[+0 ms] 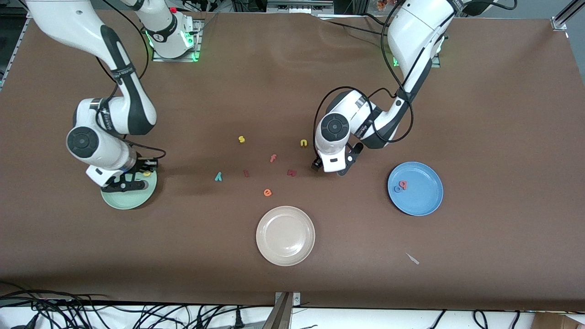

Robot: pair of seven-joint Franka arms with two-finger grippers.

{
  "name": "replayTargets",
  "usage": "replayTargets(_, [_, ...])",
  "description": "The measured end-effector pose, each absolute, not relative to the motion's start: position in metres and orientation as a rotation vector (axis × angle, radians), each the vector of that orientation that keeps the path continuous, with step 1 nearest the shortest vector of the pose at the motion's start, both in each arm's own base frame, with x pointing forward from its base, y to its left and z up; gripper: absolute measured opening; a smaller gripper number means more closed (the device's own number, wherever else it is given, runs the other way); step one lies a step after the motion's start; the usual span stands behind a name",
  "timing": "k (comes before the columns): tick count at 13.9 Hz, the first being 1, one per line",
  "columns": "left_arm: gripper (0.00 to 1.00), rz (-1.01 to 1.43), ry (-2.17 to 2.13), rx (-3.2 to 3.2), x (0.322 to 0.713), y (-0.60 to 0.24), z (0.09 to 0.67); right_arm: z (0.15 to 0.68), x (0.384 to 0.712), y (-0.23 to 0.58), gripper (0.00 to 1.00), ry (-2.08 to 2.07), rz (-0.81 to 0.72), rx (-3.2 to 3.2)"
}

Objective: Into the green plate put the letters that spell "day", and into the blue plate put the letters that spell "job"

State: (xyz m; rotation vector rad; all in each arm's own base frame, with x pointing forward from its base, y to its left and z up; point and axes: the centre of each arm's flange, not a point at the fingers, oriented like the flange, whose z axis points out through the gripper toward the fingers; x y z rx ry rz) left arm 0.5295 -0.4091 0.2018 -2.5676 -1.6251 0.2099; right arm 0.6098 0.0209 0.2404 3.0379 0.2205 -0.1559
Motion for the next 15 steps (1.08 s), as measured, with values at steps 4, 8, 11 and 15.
replayTargets(4, [1.0,0.18,-1.958,-2.342,0.535,-0.407,0.201,0.236,0.623,0.007,0.63,0.247,-0.146,3.036])
replayTargets(8, [0.87,0.174,-2.065,-2.251,0.537,-0.404,0.191,0.249,0.631,0.039,1.0,0.186,-0.136,3.054])
replayTargets(11, [0.75,0.184,-2.063,-2.232,0.534,-0.401,0.174,0.254,0.63,0.085,1.0,0.062,-0.127,3.08])
replayTargets(15, [0.43,0.178,-2.099,-2.233,0.543,-0.394,0.174,0.253,0.619,0.145,1.0,-0.084,-0.133,3.108])
